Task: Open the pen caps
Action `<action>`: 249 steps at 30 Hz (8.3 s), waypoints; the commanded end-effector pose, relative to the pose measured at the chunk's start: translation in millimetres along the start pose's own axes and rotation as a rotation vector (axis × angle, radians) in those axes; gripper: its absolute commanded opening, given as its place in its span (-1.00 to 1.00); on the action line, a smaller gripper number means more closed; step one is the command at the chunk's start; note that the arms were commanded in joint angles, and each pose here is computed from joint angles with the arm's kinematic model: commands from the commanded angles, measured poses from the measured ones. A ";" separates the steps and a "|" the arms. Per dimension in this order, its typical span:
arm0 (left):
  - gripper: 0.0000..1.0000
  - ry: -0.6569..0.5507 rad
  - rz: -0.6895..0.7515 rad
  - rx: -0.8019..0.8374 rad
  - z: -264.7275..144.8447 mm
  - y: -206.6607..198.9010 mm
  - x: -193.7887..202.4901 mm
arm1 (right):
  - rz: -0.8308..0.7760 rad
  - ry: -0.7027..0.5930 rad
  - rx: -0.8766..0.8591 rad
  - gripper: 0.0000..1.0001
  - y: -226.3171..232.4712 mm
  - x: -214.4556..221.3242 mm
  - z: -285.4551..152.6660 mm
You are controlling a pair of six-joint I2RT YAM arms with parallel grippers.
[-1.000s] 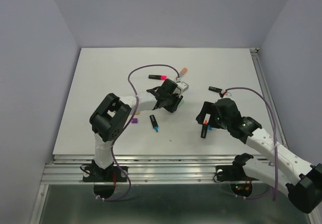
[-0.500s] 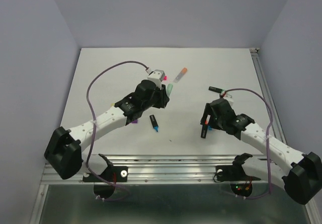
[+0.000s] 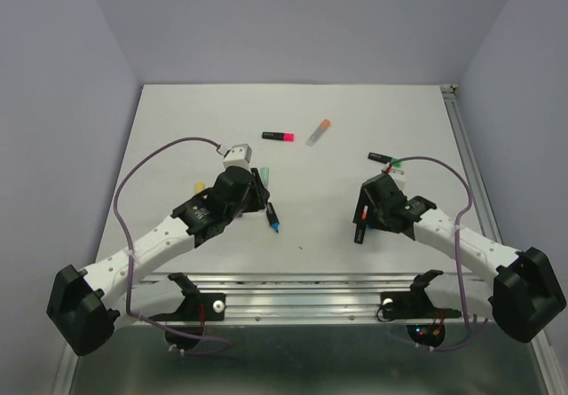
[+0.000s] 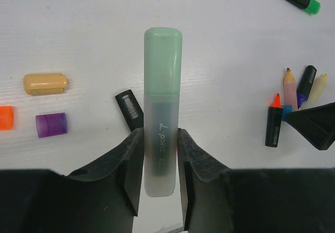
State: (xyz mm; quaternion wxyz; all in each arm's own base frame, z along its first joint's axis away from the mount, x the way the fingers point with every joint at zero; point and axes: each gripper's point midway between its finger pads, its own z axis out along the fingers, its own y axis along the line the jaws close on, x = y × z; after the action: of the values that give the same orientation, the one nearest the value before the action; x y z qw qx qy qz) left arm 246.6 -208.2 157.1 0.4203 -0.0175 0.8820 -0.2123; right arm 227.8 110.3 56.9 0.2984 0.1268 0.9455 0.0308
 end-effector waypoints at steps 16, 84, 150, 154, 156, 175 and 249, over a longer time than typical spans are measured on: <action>-1.00 0.030 0.065 -0.018 53.2 -28.7 -13.0 | 0.014 -0.020 0.025 0.28 -4.2 -1.2 7.6; -1.00 0.078 0.217 0.333 23.2 -153.8 40.7 | 0.136 -0.067 -0.843 -0.38 175.8 -76.9 -84.7; -1.00 -0.039 -0.256 -0.200 -46.2 17.0 28.9 | -0.080 -0.009 -0.784 -0.61 362.7 -42.5 55.9; -1.00 -0.045 -0.251 -0.198 -47.2 16.2 25.8 | -0.097 0.005 -0.781 -0.34 368.0 -39.3 55.9; -1.00 -0.046 -0.244 -0.190 -47.1 14.1 24.5 | -0.121 -0.009 -0.765 -0.09 366.3 -44.0 53.3; -1.00 0.070 -0.084 0.032 4.6 -68.7 33.1 | 0.115 -0.313 -0.308 1.00 138.7 -146.6 -15.5; 0.98 0.031 0.052 0.194 -20.3 -54.1 43.5 | -0.966 0.063 -0.067 1.00 -31.6 -255.1 71.9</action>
State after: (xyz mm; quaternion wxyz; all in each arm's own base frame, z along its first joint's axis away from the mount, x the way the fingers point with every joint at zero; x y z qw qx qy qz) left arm 191.4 -266.3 148.2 0.3894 0.0452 0.8740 -0.2871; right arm 439.5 7.9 112.8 0.2203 -0.3058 0.9204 -0.1041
